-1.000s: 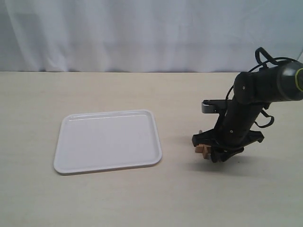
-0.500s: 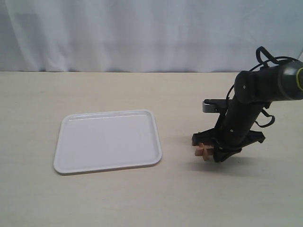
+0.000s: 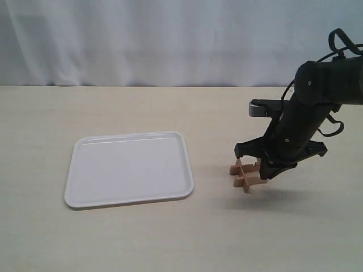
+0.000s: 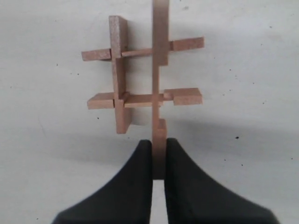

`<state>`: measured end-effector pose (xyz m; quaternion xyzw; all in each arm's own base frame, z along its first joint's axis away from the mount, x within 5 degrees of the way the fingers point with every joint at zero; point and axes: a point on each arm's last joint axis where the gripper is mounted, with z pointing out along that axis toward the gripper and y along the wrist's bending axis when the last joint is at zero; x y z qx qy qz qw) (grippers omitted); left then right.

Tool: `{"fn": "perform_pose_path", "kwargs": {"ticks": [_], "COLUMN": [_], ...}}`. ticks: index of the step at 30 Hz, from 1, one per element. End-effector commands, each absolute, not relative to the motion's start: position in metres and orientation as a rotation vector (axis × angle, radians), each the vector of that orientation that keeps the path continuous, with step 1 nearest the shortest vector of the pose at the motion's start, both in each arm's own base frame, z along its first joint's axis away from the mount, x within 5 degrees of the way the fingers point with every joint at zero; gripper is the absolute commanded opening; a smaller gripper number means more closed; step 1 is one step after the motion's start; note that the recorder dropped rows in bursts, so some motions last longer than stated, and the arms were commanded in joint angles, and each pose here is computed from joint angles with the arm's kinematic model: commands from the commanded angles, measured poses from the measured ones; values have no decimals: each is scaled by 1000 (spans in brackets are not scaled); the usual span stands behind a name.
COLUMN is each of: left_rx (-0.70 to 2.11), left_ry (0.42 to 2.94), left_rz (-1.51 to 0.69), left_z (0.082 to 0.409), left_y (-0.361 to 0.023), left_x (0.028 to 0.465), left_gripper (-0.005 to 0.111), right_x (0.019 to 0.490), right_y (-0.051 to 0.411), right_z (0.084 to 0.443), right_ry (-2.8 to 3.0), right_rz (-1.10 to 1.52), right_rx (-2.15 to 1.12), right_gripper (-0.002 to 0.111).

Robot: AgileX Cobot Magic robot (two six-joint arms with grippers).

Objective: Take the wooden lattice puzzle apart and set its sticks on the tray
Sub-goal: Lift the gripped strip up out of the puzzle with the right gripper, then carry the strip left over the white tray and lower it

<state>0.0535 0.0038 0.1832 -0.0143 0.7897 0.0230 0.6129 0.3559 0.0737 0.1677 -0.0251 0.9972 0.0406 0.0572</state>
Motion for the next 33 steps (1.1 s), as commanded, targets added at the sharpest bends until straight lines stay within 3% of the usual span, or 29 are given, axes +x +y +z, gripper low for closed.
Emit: {"fn": "perform_pose_path", "kwargs": {"ticks": [1,7,14,33], "left_rx": [-33,-33,-33,-33], "left_ry": [1806,1806,1806,1806], "left_rz": [54,54,54,54], "left_z": [184,184,184,184], "left_y": [4,4,4,4], "left_x": [54,54,54,54], "left_gripper": [0,0,0,0], "right_x": [352,367,387,425], "right_y": [85,154,214,241], "right_z": [172,187,179,146], "right_ry": [3021,2913,2934,2971], "right_rz": [169,208,218,145], "right_rx": [-159,-430,-622,-621], "right_gripper": [4,4,4,4]}}
